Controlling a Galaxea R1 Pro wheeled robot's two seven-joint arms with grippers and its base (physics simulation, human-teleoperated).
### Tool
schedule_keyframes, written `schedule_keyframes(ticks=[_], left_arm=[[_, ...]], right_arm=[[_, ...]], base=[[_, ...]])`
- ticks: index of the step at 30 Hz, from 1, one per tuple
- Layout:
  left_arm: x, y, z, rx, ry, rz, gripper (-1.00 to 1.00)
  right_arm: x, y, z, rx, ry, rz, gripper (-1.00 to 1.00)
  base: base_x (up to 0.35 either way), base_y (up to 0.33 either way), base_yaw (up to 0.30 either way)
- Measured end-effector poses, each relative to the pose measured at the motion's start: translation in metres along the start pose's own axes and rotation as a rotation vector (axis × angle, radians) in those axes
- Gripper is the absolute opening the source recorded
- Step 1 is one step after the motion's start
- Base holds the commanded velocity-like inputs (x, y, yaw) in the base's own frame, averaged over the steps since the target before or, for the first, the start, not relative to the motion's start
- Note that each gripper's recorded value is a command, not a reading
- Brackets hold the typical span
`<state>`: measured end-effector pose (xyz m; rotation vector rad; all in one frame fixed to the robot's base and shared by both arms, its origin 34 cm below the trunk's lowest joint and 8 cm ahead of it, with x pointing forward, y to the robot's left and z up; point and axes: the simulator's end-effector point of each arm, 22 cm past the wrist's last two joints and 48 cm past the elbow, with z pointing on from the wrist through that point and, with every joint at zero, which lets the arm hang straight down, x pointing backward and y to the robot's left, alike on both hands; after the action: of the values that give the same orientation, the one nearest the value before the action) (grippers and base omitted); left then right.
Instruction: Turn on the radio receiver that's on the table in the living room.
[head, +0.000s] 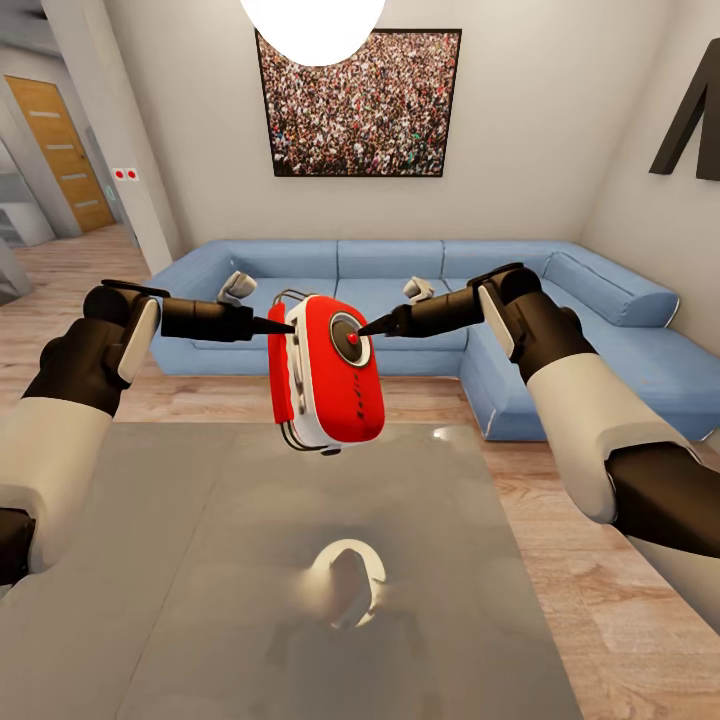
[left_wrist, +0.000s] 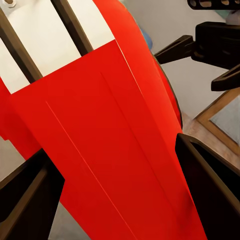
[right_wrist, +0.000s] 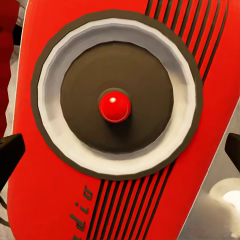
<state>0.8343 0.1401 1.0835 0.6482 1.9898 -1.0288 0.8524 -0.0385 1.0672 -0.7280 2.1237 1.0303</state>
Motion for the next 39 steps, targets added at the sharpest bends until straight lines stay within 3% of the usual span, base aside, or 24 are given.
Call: schedule_keyframes(ticks=[1, 39], left_arm=[[0.0001, 0.0, 0.0, 0.0, 0.0, 0.0, -1.0], [0.0088, -0.001, 0.0053, 0.002, 0.021, -0.001, -1.0]], right_arm=[[-0.0001, 0.0001, 0.0, 0.0, 0.0, 0.0, -1.0], [-0.0037, 0.0044, 0.0001, -0.003, -0.006, -0.014, -1.0]], base=[[0.0, 0.0, 0.0], [0.0, 0.0, 0.0]])
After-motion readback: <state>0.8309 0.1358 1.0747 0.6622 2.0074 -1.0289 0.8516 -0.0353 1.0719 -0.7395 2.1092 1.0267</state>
